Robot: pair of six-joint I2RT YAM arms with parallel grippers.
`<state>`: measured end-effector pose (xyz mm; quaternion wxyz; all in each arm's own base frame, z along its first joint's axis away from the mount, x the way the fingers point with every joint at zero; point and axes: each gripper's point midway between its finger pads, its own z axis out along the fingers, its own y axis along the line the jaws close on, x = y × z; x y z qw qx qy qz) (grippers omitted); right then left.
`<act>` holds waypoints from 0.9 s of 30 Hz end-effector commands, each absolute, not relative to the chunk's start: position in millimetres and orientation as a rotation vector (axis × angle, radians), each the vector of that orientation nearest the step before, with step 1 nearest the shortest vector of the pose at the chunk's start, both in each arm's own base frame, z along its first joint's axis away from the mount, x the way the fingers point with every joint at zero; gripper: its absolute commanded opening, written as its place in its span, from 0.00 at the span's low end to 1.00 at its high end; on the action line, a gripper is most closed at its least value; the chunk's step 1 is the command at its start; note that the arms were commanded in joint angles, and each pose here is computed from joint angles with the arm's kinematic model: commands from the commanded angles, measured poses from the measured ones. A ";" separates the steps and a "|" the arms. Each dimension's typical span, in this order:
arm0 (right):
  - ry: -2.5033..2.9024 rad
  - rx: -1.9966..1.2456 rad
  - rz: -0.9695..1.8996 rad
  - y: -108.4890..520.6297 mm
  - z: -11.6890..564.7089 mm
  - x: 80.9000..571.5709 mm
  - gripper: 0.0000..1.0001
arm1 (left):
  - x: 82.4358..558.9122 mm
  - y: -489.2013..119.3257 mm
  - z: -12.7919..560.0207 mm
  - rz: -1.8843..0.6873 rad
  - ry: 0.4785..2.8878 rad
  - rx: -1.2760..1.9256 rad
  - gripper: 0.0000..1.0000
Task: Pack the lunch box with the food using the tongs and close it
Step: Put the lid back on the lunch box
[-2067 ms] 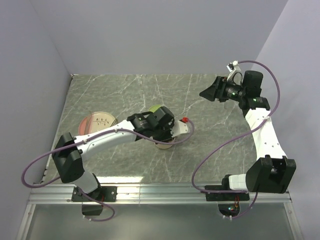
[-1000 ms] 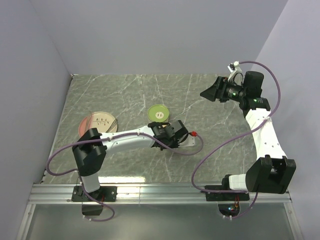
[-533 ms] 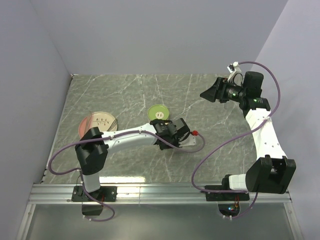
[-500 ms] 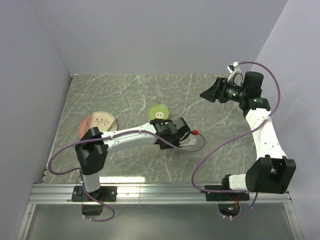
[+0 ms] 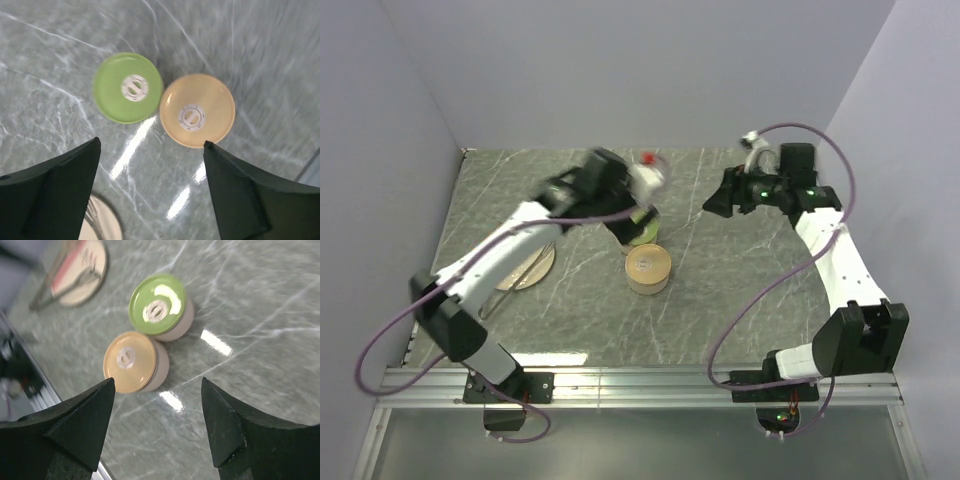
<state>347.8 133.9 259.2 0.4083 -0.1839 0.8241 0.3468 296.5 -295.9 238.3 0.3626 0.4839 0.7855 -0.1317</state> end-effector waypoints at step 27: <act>2.188 -1.405 0.355 261.9 97.6 296.0 0.64 | 306.2 -157.5 321.9 -1.078 1.920 0.513 1.00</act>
